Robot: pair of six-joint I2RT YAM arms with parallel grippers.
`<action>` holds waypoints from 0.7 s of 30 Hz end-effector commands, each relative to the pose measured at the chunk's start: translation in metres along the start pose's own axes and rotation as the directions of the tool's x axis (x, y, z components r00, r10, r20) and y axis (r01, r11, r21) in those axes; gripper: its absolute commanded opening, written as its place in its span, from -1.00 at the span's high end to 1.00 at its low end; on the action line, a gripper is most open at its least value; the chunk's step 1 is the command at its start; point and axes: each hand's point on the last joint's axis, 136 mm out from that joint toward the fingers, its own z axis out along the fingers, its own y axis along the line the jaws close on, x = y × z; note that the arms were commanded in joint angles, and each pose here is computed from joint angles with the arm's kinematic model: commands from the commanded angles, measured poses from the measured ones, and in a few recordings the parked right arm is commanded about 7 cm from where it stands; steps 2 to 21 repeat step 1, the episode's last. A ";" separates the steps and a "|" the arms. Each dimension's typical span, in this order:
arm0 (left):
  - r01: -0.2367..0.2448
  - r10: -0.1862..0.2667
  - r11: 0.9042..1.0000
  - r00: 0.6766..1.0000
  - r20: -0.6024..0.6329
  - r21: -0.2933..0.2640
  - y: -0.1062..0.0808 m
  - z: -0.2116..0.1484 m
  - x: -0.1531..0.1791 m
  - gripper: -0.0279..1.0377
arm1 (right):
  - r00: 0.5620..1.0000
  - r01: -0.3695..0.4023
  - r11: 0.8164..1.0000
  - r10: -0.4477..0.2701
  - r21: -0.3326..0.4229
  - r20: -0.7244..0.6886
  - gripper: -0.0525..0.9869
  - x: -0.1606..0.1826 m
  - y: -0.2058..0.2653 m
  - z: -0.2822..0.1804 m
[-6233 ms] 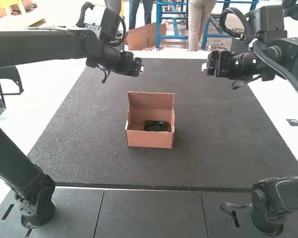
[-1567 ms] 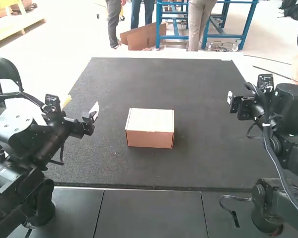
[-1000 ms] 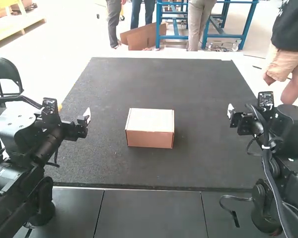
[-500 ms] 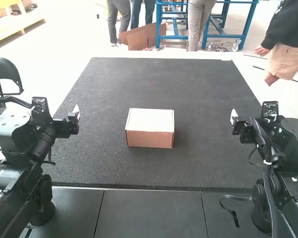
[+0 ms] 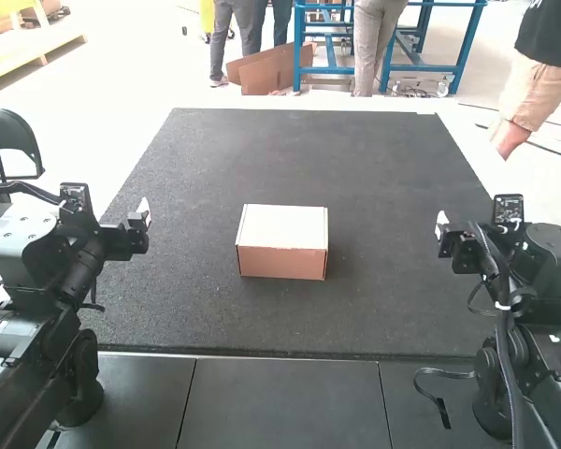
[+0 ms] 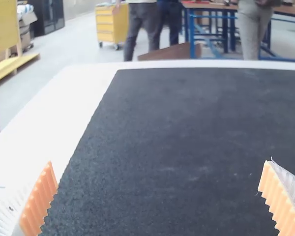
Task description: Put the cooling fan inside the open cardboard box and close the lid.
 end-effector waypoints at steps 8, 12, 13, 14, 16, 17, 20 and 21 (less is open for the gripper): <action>-0.002 0.003 1.000 1.000 0.018 -0.007 0.001 0.000 -0.003 -0.87 | 1.000 -0.003 1.000 0.003 -0.008 0.003 -0.85 0.000 0.001 0.000; -0.002 0.003 1.000 1.000 0.018 -0.007 0.001 0.000 -0.003 -0.87 | 1.000 -0.003 1.000 0.003 -0.008 0.003 -0.85 0.000 0.001 0.000; -0.002 0.003 1.000 1.000 0.018 -0.007 0.001 0.000 -0.003 -0.87 | 1.000 -0.003 1.000 0.003 -0.008 0.003 -0.85 0.000 0.001 0.000; -0.002 0.003 1.000 1.000 0.018 -0.007 0.001 0.000 -0.003 -0.87 | 1.000 -0.003 1.000 0.003 -0.008 0.003 -0.85 0.000 0.001 0.000; -0.002 0.003 1.000 1.000 0.018 -0.007 0.001 0.000 -0.003 -0.87 | 1.000 -0.003 1.000 0.003 -0.008 0.003 -0.85 0.000 0.001 0.000; -0.002 0.003 1.000 1.000 0.018 -0.007 0.001 0.000 -0.003 -0.87 | 1.000 -0.003 1.000 0.003 -0.008 0.003 -0.85 0.000 0.001 0.000; -0.002 0.003 1.000 1.000 0.018 -0.007 0.001 0.000 -0.003 -0.87 | 1.000 -0.003 1.000 0.003 -0.008 0.003 -0.85 0.000 0.001 0.000; -0.002 0.003 1.000 1.000 0.018 -0.007 0.001 0.000 -0.003 -0.87 | 1.000 -0.003 1.000 0.003 -0.008 0.003 -0.85 0.000 0.001 0.000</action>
